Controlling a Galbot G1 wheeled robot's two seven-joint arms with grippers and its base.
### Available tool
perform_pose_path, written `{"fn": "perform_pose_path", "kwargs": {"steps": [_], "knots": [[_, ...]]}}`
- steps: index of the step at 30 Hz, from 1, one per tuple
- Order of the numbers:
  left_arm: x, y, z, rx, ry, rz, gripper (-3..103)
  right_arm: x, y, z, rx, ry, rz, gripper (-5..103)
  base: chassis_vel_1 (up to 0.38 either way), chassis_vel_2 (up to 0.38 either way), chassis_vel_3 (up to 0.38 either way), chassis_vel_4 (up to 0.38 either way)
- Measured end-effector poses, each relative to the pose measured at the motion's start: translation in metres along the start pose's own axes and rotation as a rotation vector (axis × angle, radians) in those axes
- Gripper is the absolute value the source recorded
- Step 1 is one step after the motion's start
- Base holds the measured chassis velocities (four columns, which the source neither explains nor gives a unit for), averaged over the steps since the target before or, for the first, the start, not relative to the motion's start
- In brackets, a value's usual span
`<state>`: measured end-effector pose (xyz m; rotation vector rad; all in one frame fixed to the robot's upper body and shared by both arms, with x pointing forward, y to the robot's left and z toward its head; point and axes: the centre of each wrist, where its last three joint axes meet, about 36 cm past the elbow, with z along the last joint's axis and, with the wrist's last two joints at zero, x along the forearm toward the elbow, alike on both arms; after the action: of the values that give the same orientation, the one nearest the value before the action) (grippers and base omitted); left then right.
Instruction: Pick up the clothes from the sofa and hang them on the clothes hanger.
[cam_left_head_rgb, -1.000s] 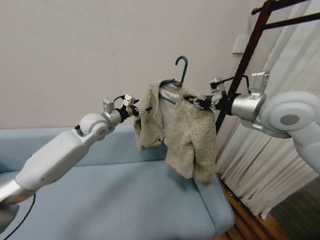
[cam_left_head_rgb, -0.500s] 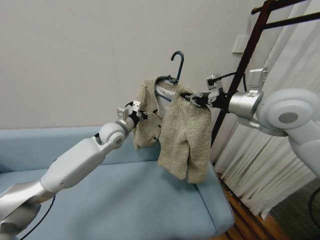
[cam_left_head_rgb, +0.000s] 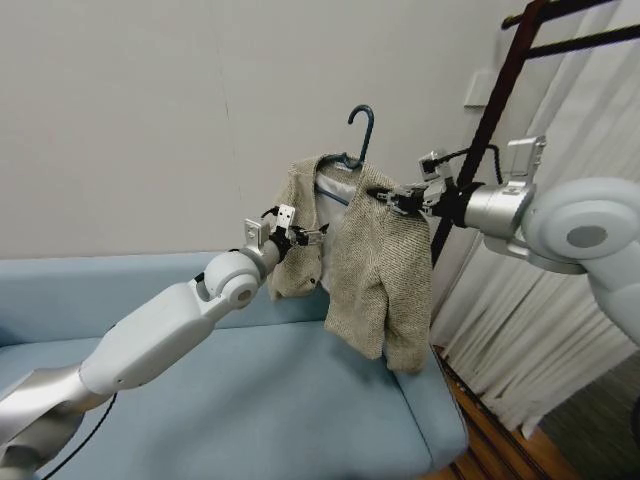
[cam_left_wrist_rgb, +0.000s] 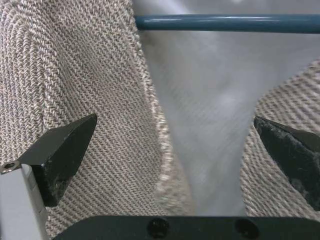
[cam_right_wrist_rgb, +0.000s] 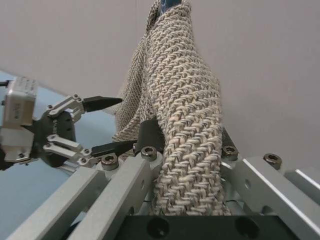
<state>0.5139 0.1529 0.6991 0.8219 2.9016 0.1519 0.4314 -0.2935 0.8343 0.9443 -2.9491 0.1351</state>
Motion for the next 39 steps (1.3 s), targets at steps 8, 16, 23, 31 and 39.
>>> {"fn": "perform_pose_path", "kwargs": {"steps": [8,16,23,31,39], "knots": [[-0.024,0.015,0.022,0.030,0.050,-0.034,96,-0.003,0.007,-0.001,0.002,-0.004,-0.026,10,0.000,0.000,0.000,0.000],[-0.028,0.015,0.029,0.033,0.052,-0.006,70,0.002,0.006,0.001,0.008,0.009,-0.014,10,0.000,0.000,0.000,0.000],[-0.034,0.009,0.030,0.029,0.039,0.017,47,0.001,0.007,0.001,0.004,0.007,-0.008,10,0.000,0.000,0.000,0.000],[-0.040,0.004,0.028,0.021,0.033,0.028,15,0.000,0.004,0.001,-0.001,0.006,-0.004,10,0.000,0.000,0.000,0.000],[-0.033,-0.012,0.017,0.001,0.007,0.078,1,-0.003,-0.001,0.001,-0.002,0.003,0.021,10,0.000,0.000,0.000,0.000]]}}
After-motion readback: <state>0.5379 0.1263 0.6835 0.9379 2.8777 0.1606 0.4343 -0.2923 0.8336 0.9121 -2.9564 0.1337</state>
